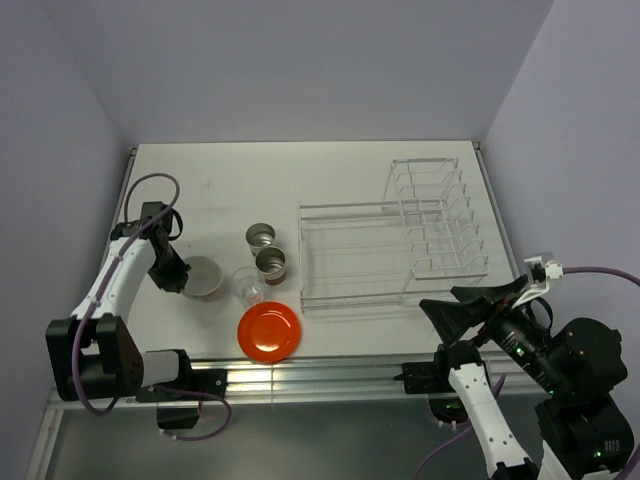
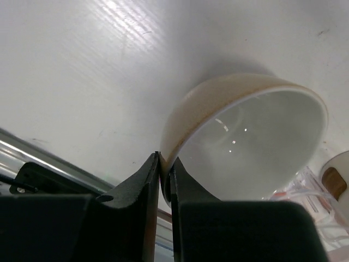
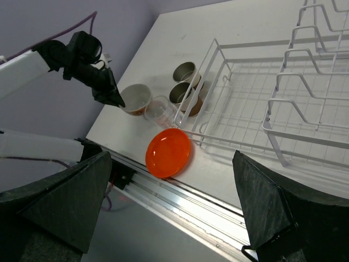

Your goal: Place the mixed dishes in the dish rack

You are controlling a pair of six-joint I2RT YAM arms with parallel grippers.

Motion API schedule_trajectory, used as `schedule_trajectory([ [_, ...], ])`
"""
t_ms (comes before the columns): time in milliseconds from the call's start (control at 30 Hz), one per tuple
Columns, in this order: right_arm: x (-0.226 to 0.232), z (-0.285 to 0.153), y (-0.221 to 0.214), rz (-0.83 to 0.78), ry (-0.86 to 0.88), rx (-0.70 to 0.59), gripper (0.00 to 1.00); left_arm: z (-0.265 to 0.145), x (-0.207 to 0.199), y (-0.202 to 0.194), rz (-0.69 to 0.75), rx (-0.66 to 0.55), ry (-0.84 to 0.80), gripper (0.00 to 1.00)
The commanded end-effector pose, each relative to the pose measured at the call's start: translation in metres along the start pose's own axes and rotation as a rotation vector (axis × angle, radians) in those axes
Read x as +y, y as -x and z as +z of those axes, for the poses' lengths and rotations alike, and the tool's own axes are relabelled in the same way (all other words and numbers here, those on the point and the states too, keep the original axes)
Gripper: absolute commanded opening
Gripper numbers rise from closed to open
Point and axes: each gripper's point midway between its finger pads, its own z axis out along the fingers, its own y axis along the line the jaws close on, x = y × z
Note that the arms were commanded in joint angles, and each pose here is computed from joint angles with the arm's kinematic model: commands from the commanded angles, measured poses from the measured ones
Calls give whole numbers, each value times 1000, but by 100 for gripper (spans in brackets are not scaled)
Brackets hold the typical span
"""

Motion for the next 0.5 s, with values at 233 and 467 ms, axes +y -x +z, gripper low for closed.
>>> schedule_trajectory([
  [233, -3, 19, 16, -25, 10, -13, 100, -25, 2, 4, -60, -83, -66, 0],
  [467, -2, 24, 16, -21, 26, -3, 100, -86, 0, 35, -118, -242, -144, 0],
])
